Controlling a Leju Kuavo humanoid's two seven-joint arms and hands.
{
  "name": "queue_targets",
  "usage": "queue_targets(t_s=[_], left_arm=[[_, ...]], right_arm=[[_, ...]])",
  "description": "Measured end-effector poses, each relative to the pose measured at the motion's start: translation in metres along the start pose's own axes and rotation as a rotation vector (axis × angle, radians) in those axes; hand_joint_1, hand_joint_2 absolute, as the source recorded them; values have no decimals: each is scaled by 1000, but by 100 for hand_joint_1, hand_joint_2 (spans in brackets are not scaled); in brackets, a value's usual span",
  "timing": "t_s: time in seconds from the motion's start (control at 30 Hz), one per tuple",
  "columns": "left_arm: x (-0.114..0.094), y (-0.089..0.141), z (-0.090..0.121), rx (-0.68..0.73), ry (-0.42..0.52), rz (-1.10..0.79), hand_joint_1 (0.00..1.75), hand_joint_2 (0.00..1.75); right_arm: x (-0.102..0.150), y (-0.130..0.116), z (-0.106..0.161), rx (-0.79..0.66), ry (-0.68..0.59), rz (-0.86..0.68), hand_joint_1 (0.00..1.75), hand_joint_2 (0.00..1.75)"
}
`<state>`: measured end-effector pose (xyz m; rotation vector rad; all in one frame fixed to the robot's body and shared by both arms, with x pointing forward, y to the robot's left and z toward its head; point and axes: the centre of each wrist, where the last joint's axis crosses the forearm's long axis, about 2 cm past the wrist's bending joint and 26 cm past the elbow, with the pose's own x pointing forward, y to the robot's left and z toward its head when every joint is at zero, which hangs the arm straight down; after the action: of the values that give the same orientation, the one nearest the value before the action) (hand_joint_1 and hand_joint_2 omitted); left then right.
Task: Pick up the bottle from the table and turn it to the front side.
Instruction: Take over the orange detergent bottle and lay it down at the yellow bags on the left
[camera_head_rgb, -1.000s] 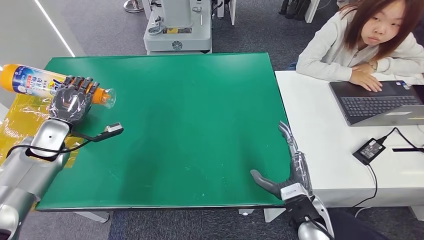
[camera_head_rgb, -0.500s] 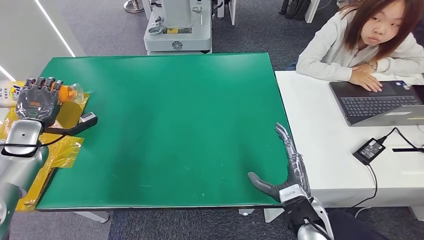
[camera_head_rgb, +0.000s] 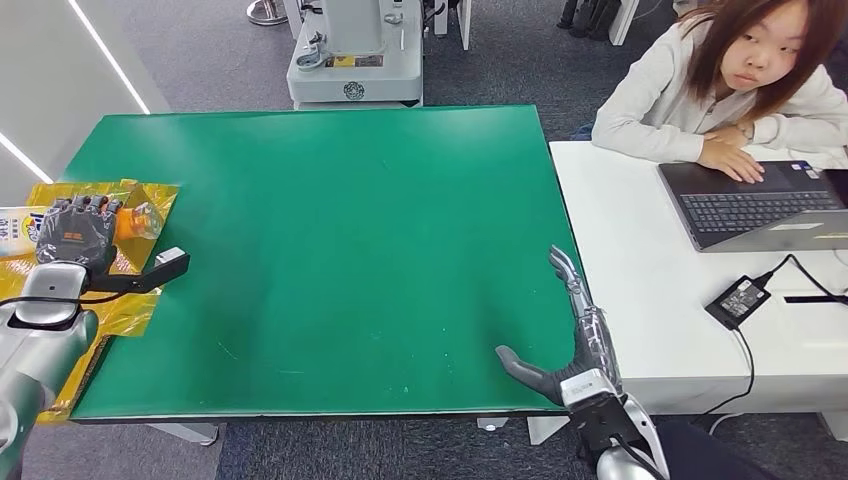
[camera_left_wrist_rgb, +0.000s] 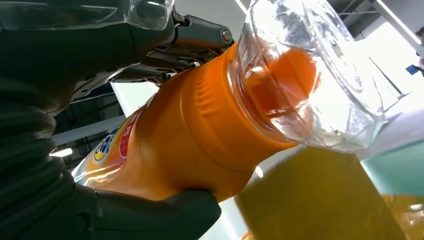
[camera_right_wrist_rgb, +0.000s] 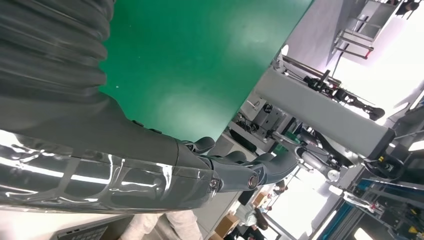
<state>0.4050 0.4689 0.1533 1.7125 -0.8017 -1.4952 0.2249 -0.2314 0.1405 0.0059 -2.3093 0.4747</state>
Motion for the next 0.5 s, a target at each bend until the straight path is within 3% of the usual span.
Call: queue_targets(t_s=[0.5], left_arm=[[12,-47,39,-207,-52,33,175,175]], right_arm=[[-6,1,-1,10,-6,-16,0,175]])
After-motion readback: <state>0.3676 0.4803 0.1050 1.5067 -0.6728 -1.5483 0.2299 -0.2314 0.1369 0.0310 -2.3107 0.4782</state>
